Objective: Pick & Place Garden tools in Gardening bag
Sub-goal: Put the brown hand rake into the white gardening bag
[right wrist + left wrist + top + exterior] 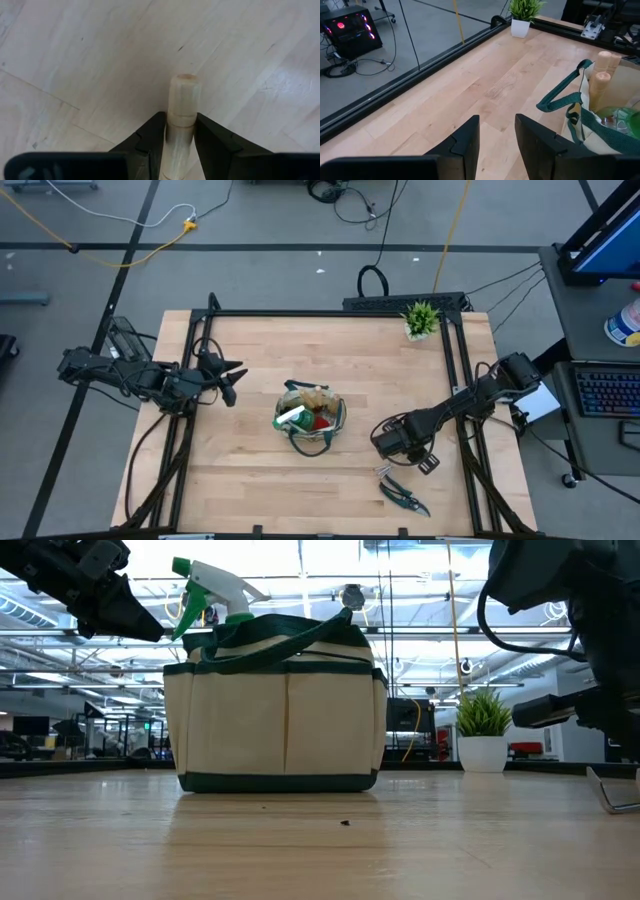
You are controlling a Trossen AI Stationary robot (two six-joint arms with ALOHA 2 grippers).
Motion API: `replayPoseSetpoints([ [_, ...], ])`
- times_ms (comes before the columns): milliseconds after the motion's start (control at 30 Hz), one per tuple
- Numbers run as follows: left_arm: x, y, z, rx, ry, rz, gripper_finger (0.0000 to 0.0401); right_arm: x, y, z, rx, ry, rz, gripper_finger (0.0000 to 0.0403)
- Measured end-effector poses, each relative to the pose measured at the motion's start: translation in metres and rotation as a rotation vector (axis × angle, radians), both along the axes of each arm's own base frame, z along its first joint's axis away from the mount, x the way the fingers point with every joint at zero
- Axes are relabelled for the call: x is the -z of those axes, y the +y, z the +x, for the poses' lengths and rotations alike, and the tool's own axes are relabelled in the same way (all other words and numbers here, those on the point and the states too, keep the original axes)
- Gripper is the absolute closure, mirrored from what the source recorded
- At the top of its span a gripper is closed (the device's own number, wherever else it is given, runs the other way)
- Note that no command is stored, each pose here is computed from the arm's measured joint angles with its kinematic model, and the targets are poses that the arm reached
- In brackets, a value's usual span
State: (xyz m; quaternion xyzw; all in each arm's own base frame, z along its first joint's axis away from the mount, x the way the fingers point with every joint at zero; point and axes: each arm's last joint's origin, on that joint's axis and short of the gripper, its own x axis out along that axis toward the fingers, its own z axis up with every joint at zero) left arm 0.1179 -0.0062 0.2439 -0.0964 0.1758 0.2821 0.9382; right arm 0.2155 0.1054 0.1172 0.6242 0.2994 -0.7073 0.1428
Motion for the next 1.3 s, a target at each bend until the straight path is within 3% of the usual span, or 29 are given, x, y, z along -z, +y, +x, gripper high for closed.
replayPoseSetpoints([
  [700, 0.0, 0.0, 0.0, 0.0, 0.0, 0.001, 0.0272, 0.0, 0.0014, 0.0028, 0.02, -0.027, 0.012, 0.0303],
  [1033, 0.0, 0.0, 0.0, 0.001, 0.001, 0.002, 0.0272, 0.0001, 0.0019, 0.0044, 0.056, -0.04, 0.005, 0.0337],
  [1300, 0.0003, -0.0008, 0.0004, 0.029, 0.005, -0.014, 0.0272, 0.0003, 0.0022, 0.0061, 0.071, -0.059, -0.004, 0.0334],
])
